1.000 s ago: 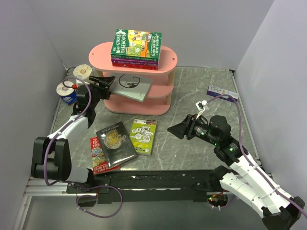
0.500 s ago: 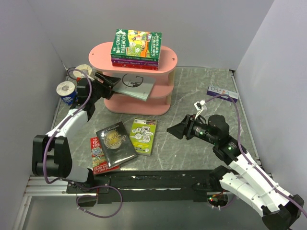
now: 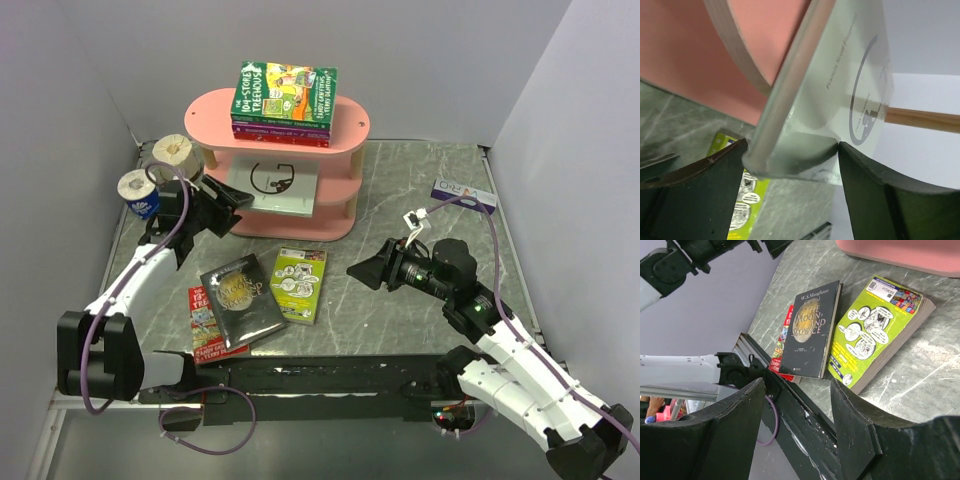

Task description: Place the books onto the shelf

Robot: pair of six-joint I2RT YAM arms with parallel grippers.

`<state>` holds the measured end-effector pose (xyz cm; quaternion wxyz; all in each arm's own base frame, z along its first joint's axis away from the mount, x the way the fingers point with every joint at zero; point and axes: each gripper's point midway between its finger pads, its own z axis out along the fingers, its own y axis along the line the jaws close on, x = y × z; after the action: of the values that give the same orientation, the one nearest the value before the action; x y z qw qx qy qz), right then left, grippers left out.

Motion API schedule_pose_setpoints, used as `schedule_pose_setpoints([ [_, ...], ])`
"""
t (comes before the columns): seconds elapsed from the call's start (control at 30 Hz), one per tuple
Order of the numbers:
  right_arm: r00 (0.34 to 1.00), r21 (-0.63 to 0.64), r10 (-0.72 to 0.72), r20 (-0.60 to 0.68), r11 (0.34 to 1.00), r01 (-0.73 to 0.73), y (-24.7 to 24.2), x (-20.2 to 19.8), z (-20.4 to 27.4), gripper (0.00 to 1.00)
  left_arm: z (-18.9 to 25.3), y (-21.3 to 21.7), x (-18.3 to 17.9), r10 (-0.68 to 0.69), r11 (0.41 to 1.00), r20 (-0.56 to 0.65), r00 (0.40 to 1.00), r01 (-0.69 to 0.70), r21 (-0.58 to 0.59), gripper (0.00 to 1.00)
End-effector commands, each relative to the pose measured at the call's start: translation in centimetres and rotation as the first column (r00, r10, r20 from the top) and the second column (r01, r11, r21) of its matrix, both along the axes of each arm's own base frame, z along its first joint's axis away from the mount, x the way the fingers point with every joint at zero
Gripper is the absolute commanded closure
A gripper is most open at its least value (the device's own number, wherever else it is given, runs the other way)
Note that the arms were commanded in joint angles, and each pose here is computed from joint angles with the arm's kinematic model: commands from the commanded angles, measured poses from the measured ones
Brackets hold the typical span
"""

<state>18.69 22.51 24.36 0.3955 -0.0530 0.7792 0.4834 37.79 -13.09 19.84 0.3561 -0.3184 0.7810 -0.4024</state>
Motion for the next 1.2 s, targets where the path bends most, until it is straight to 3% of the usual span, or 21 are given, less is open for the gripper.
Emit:
schedule_pose_setpoints([
  [0.0,0.999,0.027,-0.019,0.05,0.999,0.018,0.0,0.7,1.4,0.38,-2.7,1.4,-1.9,0.01,0.994,-0.084,0.996,0.0,0.114,0.22],
  [0.2,0.999,0.03,0.004,0.039,1.0,-0.005,0.6,1.0,1.6,0.39,-2.8,2.2,-2.7,0.04,0.991,-0.086,0.995,-0.029,0.131,0.23],
  [0.53,1.0,0.035,0.008,0.03,0.999,-0.009,0.9,1.2,1.1,0.39,4.3,2.0,-2.6,0.036,0.996,0.14,0.989,-0.047,0.076,0.23],
  [0.93,1.0,0.036,0.004,0.02,0.999,-0.005,0.8,1.1,0.8,0.39,6.3,0.0,-0.6,0.006,0.997,0.201,0.979,0.009,-0.076,0.31],
  [1.17,1.0,0.034,0.0,0.022,0.999,0.0,0.8,1.3,0.8,0.39,6.6,-1.1,0.4,-0.017,0.995,0.202,0.979,0.037,-0.092,0.33],
])
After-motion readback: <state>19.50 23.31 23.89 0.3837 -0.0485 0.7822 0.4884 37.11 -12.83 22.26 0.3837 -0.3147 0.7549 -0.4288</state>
